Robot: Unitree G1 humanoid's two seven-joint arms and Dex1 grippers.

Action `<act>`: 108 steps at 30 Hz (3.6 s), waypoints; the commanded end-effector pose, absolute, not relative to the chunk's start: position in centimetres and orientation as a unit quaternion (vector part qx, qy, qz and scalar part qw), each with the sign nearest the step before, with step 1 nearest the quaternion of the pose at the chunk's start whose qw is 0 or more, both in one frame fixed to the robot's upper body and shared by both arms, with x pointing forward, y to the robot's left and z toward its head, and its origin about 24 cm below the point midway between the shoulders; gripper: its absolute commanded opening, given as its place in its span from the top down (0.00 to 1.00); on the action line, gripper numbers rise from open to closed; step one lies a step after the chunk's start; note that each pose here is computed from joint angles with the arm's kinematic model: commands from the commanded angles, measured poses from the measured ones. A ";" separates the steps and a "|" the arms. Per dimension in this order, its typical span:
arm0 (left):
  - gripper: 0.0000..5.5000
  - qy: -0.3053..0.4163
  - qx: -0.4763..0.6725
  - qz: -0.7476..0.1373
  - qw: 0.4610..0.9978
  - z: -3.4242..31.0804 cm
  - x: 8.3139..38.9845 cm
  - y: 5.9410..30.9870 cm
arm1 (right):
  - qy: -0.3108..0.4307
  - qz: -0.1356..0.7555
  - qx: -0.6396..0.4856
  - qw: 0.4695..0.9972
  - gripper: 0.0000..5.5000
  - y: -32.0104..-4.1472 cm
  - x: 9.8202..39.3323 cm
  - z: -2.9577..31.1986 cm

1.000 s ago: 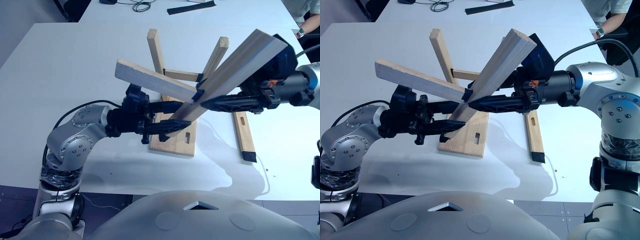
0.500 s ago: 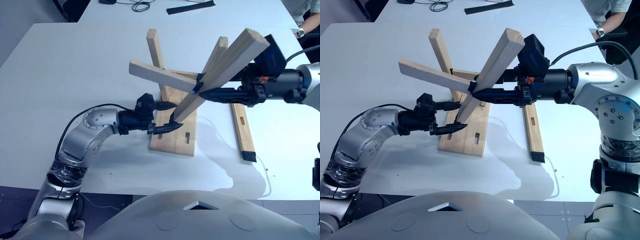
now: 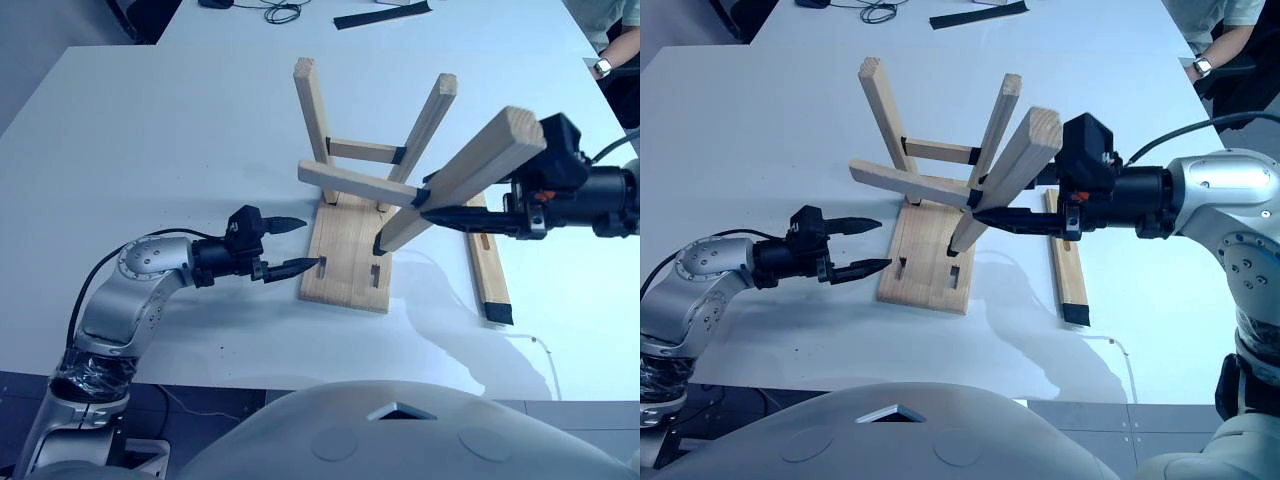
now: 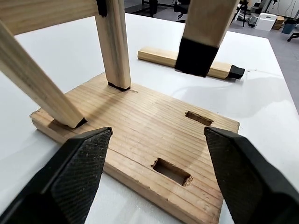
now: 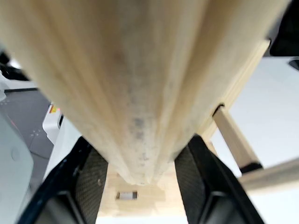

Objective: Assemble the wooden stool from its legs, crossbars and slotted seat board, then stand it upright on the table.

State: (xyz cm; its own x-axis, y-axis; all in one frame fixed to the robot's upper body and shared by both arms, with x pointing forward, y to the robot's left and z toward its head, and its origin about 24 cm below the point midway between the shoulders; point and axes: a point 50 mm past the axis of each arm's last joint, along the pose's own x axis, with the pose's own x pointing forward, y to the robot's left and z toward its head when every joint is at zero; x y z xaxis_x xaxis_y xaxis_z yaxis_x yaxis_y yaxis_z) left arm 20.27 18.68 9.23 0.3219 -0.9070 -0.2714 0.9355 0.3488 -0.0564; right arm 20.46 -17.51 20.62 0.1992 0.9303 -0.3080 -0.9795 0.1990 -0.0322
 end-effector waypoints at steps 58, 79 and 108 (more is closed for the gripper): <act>0.33 0.133 0.079 -0.587 0.795 9.8 20.0 19.8 | 0.192 0.613 -0.160 0.749 0.64 -16.7 17.8 13.3; 0.33 0.158 0.077 -0.574 0.800 8.6 19.9 20.7 | 0.326 0.572 -0.167 0.734 0.64 -20.5 22.0 8.0; 0.33 0.151 0.068 -0.544 0.823 8.6 19.2 21.4 | 0.250 0.394 -0.181 0.866 0.37 -22.6 20.4 10.2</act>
